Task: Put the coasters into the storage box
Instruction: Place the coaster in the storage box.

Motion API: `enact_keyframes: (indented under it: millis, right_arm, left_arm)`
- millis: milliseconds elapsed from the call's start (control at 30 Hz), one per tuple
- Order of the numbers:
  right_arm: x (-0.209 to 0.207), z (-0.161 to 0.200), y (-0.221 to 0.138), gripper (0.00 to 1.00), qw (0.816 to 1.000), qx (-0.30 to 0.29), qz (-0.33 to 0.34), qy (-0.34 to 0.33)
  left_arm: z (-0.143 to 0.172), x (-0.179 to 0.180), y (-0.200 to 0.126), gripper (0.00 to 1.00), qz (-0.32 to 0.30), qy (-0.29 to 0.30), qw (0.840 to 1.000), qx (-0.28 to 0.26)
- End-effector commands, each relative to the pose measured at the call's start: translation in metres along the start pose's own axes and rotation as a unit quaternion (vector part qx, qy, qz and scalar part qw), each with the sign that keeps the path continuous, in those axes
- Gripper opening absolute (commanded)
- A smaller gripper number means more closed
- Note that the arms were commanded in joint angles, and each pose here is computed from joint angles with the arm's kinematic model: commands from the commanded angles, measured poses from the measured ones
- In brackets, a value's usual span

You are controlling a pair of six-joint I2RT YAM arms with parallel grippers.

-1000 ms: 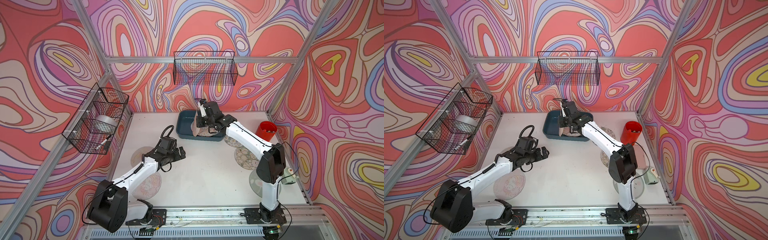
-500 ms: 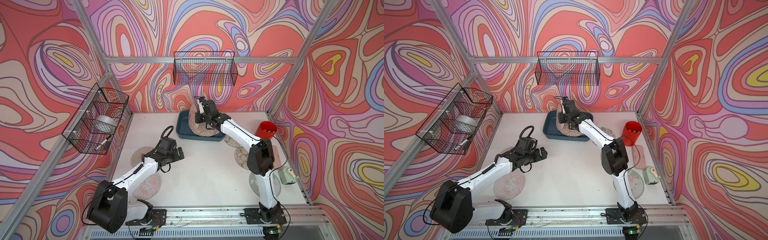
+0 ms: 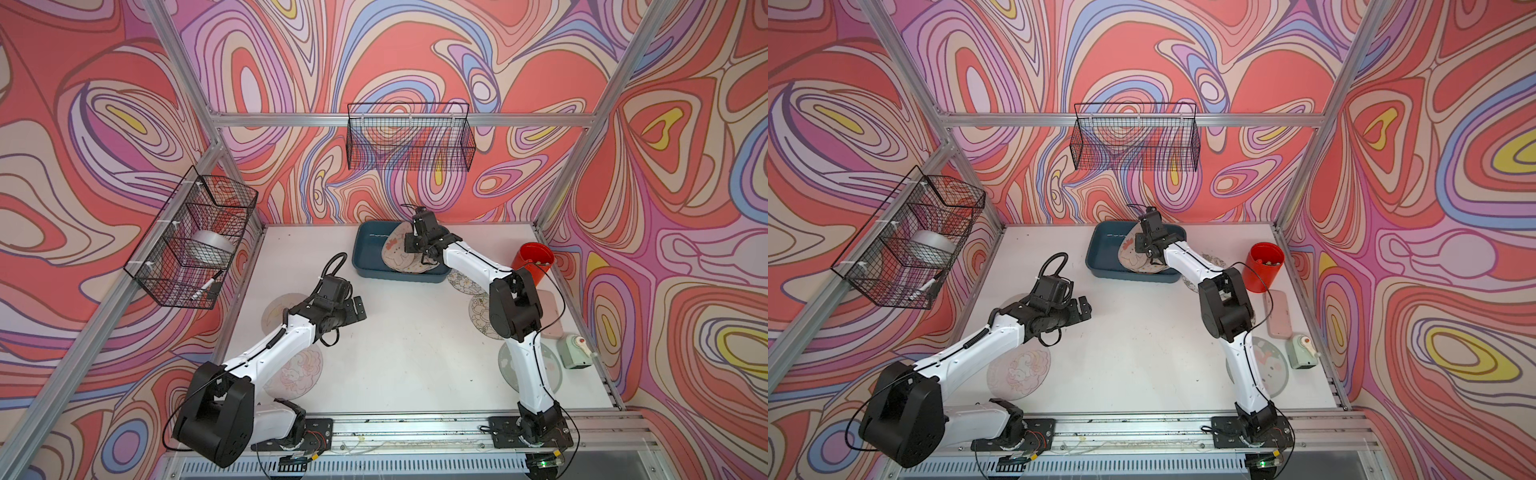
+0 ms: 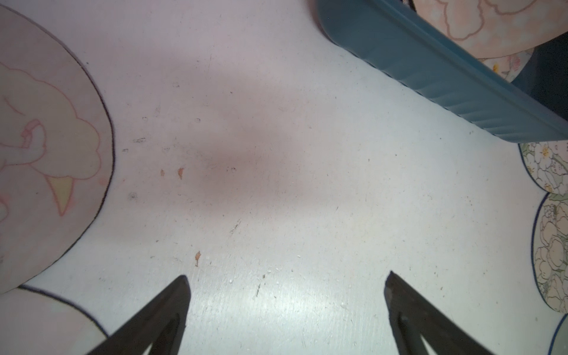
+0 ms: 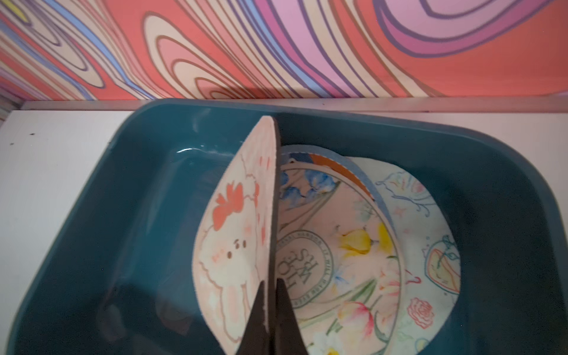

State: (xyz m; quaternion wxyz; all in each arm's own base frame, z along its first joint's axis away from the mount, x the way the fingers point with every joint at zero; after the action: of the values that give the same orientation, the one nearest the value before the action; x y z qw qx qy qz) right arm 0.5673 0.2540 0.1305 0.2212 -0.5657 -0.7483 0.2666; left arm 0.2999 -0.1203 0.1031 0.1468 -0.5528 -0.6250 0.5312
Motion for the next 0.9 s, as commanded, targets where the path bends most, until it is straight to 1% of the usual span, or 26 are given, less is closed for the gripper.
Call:
enact_keyframes:
  millis: [0, 133, 300, 433, 467, 600, 667, 767, 867]
  right_arm:
    - [-0.015, 0.035, 0.022, 0.0, 0.999, 0.042, 0.027, 0.015]
    - [-0.018, 0.051, 0.033, 0.0, 0.997, 0.066, 0.031, 0.013]
    - [-0.021, 0.059, 0.036, 0.08, 0.996, 0.081, 0.037, 0.013]
    - [-0.029, 0.055, 0.028, 0.21, 0.996, 0.077, 0.049, 0.015]
    - [-0.03, 0.052, 0.025, 0.26, 0.996, 0.074, 0.051, 0.015]
    - [-0.038, 0.039, 0.006, 0.5, 0.996, 0.058, 0.058, 0.018]
    - [-0.04, 0.031, -0.007, 0.57, 0.997, 0.045, 0.059, 0.017]
    - [-0.04, 0.016, -0.029, 0.65, 0.998, 0.019, 0.054, 0.017]
    - [-0.036, 0.004, -0.051, 0.66, 0.999, -0.003, 0.038, 0.02]
  left_arm:
    - [-0.002, 0.005, -0.003, 0.99, -0.02, 0.006, 1.0, -0.005]
    - [-0.003, 0.008, -0.003, 0.99, -0.032, 0.008, 0.999, -0.003]
    - [-0.004, 0.014, -0.003, 1.0, -0.05, 0.011, 0.999, -0.006]
    - [-0.008, 0.017, -0.003, 0.99, -0.063, 0.01, 0.998, -0.007]
    - [-0.009, 0.019, -0.003, 0.99, -0.068, 0.01, 0.998, -0.008]
    - [-0.017, 0.025, -0.005, 1.0, -0.095, 0.011, 0.995, -0.014]
    - [-0.023, 0.029, -0.005, 1.0, -0.113, 0.01, 0.993, -0.016]
    - [-0.031, 0.037, -0.005, 1.0, -0.145, 0.007, 0.989, -0.018]
    - [-0.038, 0.044, -0.003, 1.0, -0.172, 0.002, 0.985, -0.018]
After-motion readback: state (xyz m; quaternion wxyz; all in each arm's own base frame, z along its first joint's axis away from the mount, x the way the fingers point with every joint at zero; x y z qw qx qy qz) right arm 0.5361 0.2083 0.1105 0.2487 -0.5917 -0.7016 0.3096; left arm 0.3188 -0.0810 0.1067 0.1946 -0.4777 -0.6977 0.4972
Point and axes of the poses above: each gripper's point midway between its finger pads, its own y axis out along the fingers, its own x axis along the line the jaws close on, z = x × y, the point moved 1 cm from there along -y, back along the fingers, and after that the axes turned 11 degrees about -y, right-handed, at the moved point
